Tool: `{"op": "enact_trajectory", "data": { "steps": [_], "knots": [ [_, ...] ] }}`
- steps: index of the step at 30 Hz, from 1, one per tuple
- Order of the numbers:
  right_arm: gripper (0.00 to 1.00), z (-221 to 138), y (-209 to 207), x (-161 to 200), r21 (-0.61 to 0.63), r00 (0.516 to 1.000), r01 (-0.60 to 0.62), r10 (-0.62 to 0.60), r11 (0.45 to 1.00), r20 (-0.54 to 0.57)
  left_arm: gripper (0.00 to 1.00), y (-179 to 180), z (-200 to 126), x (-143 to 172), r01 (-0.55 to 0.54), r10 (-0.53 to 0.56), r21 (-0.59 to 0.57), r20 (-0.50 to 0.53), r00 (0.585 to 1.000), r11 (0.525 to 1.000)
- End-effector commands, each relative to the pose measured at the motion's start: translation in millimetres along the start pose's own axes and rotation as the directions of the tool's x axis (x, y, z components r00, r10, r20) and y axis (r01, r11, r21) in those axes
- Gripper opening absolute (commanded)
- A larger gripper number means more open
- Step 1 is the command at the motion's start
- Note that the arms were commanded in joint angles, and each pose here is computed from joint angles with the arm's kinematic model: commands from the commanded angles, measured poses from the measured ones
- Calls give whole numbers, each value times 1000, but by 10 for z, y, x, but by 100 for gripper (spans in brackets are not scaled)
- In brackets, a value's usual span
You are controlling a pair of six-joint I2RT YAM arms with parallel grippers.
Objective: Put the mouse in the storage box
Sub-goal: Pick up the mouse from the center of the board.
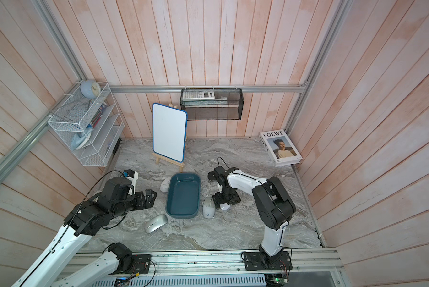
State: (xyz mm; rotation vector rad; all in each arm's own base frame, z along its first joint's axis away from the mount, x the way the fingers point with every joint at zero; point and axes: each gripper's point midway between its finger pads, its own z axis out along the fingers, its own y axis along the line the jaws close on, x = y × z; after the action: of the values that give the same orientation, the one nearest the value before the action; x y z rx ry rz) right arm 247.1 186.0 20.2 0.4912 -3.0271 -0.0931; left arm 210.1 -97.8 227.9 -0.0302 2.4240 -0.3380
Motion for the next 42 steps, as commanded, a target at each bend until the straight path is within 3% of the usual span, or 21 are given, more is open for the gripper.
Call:
{"op": "enact_trajectory", "data": {
  "steps": [1, 12, 26, 32, 37, 42],
  "knots": [
    [86, 2, -52, -161, 50, 999, 12, -13, 999, 30, 100, 21, 61, 3, -7, 7, -10, 6, 1000, 1000],
    [70, 24, 7, -469, 42, 994, 5, -10, 999, 107, 100, 46, 67, -3, 2, -2, -22, 15, 1000, 1000],
    [59, -50, -46, -378, 47, 989, -36, 29, 998, 143, 100, 38, 66, -14, 2, -1, -16, 23, 1000, 1000],
    [58, -485, -48, -422, 52, 975, -32, 20, 998, 220, 100, 43, 55, -17, 7, -6, -15, 32, 999, 1000],
    [57, -1047, 146, -521, -47, 942, -47, 60, 998, 329, 100, 103, 35, -44, 22, -20, -46, 50, 999, 999],
    [55, -1584, 608, -635, -164, 901, -9, 79, 986, 426, 100, 119, 14, -55, 29, -25, -47, 66, 998, 998]
  ]
}}
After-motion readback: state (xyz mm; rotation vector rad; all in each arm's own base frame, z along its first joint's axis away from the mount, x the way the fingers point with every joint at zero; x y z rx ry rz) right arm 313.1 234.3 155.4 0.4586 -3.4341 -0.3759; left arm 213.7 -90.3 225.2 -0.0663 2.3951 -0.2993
